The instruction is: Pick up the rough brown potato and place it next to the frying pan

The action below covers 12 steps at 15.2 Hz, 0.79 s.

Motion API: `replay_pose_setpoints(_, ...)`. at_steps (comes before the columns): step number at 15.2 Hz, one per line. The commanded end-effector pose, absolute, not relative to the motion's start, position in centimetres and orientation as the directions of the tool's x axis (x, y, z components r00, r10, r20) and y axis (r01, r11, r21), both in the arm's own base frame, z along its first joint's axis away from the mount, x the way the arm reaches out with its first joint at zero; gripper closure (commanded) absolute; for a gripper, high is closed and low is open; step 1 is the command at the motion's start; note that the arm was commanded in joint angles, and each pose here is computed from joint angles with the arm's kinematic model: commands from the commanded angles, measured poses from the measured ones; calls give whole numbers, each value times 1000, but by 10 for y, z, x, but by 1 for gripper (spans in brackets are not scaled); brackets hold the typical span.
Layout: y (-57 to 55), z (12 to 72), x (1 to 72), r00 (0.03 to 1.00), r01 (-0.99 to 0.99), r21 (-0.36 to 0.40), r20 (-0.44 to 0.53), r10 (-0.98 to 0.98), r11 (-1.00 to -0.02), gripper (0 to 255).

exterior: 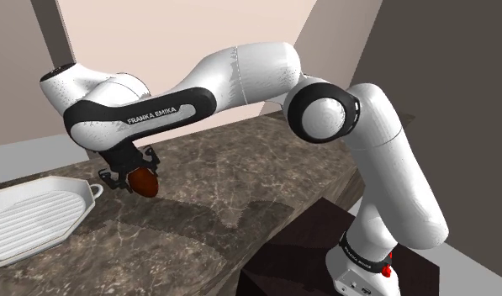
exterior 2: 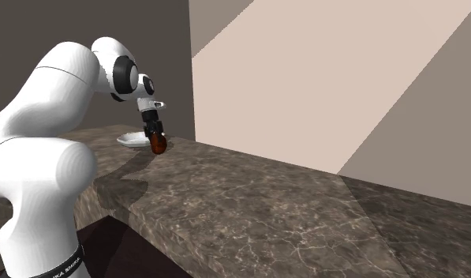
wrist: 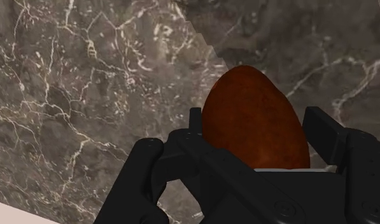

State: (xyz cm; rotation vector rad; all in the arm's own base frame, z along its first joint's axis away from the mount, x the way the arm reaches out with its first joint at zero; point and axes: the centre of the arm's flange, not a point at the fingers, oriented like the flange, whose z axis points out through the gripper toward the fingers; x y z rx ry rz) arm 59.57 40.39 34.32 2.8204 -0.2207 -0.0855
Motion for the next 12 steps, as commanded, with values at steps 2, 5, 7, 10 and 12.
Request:
replay_pose_setpoints(2, 403, 335, 595, 986, -139, 319, -46, -162, -938, 0)
replay_pose_setpoints(5, 400, 335, 594, 986, -139, 319, -46, -162, -938, 0)
replay_pose_setpoints(7, 403, 335, 595, 986, -139, 319, -46, -162, -938, 0)
replay_pose_setpoints(10, 415, 372, 599, 986, -139, 319, -46, -162, -938, 0)
replay_pose_setpoints(12, 419, 382, 600, 986, -139, 319, -46, -162, -938, 0)
